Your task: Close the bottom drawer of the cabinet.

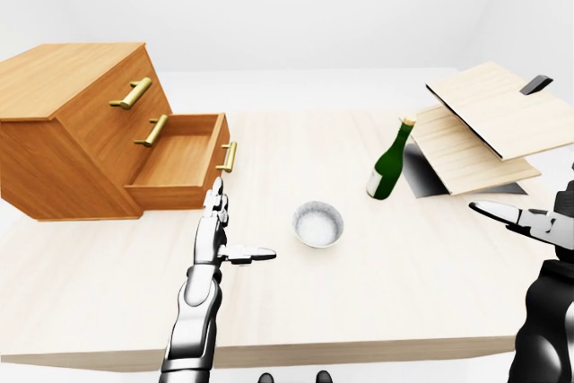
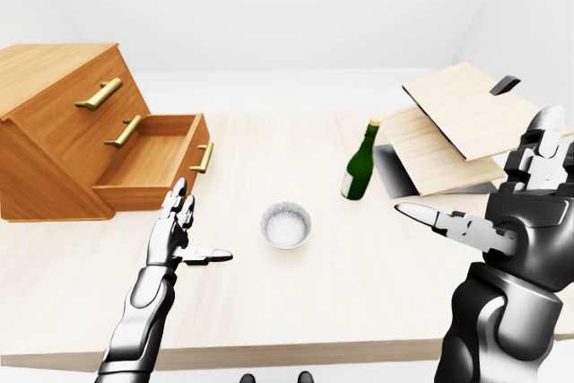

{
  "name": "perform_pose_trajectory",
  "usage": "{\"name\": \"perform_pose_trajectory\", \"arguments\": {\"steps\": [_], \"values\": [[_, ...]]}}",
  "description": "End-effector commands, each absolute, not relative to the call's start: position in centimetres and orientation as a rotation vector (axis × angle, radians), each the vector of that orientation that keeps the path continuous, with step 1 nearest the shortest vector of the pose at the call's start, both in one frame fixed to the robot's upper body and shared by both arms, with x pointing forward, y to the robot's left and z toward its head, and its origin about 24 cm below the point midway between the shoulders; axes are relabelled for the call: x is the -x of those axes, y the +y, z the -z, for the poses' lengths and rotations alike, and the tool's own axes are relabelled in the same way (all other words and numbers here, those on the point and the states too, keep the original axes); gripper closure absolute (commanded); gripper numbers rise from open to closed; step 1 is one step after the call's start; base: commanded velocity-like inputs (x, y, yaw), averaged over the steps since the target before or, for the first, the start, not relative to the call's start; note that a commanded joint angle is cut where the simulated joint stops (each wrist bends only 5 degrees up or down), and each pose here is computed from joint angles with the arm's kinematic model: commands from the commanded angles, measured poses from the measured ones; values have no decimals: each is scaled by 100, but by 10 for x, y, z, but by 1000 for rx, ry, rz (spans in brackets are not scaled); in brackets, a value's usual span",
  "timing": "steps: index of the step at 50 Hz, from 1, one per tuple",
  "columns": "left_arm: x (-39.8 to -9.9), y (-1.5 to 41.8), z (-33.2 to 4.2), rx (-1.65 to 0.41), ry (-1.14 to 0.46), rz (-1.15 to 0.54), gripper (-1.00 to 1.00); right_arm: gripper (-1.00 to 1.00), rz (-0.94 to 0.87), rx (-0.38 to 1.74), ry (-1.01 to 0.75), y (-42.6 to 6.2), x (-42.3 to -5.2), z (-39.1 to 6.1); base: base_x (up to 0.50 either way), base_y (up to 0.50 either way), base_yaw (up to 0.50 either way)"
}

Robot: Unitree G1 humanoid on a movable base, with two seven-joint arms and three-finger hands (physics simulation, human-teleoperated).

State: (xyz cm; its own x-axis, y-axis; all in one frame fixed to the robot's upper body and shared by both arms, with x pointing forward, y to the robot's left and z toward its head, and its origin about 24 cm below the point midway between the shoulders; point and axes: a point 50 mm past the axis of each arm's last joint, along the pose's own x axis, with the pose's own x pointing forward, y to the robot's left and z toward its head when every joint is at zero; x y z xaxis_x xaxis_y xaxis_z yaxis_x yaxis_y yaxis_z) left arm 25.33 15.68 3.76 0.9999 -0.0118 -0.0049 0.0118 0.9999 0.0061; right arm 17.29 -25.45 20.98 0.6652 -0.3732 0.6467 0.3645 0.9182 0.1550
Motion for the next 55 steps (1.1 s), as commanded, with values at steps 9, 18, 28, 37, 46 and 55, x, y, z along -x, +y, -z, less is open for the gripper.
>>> {"name": "perform_pose_trajectory", "arguments": {"steps": [9,18,28,37,46,55], "values": [[-253,157,-36,-8,6,10,-100,-100,412,-12,-730,-254,-172,-209,28,0,0],[-254,158,-35,-10,7,4,-100,-100,443,-66,-728,-261,-169,-206,15,0,0],[-281,160,-31,-14,33,4,-100,-100,432,-68,-727,-259,-170,-207,0,0,0],[-324,166,-9,-56,197,-34,-100,-100,427,-69,-725,-259,-171,-206,0,0,0],[-333,174,11,-60,363,-56,-100,-100,425,-73,-729,-259,-171,-207,0,0,0],[-332,187,19,-60,437,-103,-100,-100,418,-70,-720,-258,-173,-206,0,0,0]]}}
